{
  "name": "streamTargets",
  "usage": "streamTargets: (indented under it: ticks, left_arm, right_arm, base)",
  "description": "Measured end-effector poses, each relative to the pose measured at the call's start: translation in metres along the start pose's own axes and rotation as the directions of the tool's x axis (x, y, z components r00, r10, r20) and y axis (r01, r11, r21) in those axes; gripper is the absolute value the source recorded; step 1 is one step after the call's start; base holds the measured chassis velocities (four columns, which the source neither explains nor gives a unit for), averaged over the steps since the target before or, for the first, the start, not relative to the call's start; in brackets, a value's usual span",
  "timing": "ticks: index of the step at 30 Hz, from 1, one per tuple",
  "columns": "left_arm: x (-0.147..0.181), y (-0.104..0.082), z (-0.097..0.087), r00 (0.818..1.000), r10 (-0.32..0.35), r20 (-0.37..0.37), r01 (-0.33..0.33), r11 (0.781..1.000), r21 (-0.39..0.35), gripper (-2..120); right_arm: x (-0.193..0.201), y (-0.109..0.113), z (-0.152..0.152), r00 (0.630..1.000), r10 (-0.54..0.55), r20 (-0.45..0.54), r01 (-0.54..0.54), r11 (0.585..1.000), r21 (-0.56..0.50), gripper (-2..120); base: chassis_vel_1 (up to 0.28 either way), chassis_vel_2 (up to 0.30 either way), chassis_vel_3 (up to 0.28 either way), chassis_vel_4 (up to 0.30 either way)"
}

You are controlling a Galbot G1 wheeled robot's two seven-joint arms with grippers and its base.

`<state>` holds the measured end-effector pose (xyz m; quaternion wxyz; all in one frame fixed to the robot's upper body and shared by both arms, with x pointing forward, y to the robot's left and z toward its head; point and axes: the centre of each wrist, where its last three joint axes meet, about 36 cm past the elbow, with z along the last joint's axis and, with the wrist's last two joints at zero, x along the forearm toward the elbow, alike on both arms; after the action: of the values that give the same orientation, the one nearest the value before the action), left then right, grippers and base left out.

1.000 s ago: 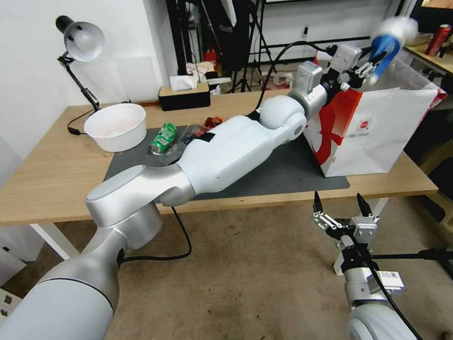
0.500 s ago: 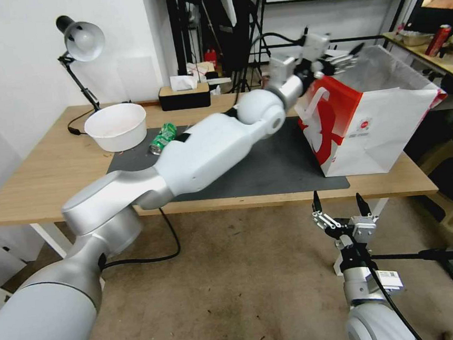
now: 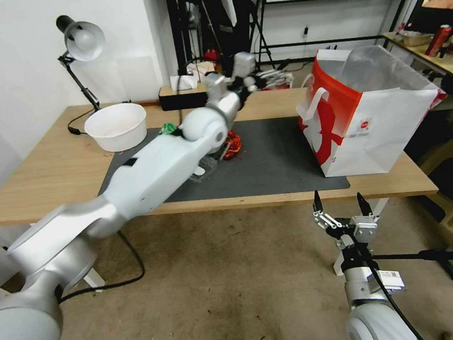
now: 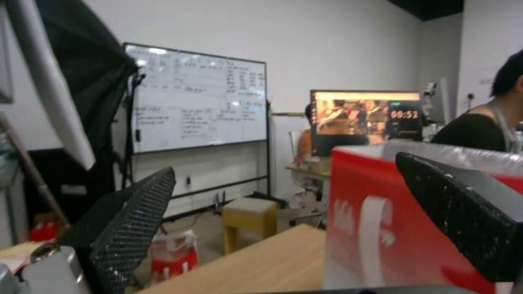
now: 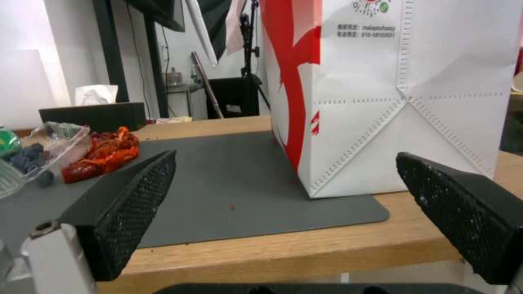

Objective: Pick up the trash from the table and place it into the takeout bag.

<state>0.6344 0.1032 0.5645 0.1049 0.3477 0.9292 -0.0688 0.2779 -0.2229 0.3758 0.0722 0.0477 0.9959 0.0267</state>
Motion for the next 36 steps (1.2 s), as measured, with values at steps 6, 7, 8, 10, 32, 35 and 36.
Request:
streamTargets:
  ticks: [6, 7, 8, 10, 32, 35, 36]
  left_arm:
    - [0.05, 0.029, 0.01, 0.998, -0.067, -0.013, 0.067, 0.998, 0.001, 100]
    - [0.059, 0.033, 0.011, 0.997, -0.078, -0.014, 0.078, 0.997, 0.003, 100]
    - [0.074, 0.039, 0.013, 0.995, -0.099, -0.014, 0.099, 0.995, 0.005, 100]
    - [0.077, 0.04, 0.014, 0.994, -0.104, -0.015, 0.104, 0.995, 0.005, 100]
    - [0.231, 0.055, 0.041, 0.962, -0.267, -0.051, 0.269, 0.963, 0.034, 100]
    - [0.256, 0.05, 0.043, 0.955, -0.292, -0.049, 0.293, 0.956, 0.028, 100]
    - [0.256, 0.05, 0.043, 0.955, -0.292, -0.049, 0.293, 0.956, 0.028, 100]
  right_arm:
    - [-0.001, 0.002, 0.0, 1.0, -0.003, -0.002, 0.003, 1.0, 0.0, 100]
    - [-0.001, 0.002, 0.001, 1.0, -0.004, -0.003, 0.004, 1.0, 0.0, 100]
    - [-0.001, 0.002, 0.001, 1.0, -0.005, -0.003, 0.005, 1.0, 0.0, 100]
    - [-0.001, 0.002, 0.001, 1.0, -0.005, -0.003, 0.005, 1.0, 0.0, 100]
    - [0.001, 0.009, 0.003, 1.0, -0.019, -0.009, 0.019, 1.0, -0.007, 100]
    - [0.001, 0.012, 0.004, 1.0, -0.027, -0.011, 0.027, 1.0, -0.007, 100]
    - [0.001, 0.012, 0.004, 1.0, -0.027, -0.011, 0.027, 1.0, -0.007, 100]
  base:
    - [0.0, 0.0, 0.0, 0.0]
    - [0.0, 0.0, 0.0, 0.0]
    - [0.0, 0.0, 0.0, 0.0]
    - [0.0, 0.0, 0.0, 0.0]
    - [0.0, 0.0, 0.0, 0.0]
    - [0.0, 0.0, 0.0, 0.0]
    - [0.0, 0.0, 0.0, 0.0]
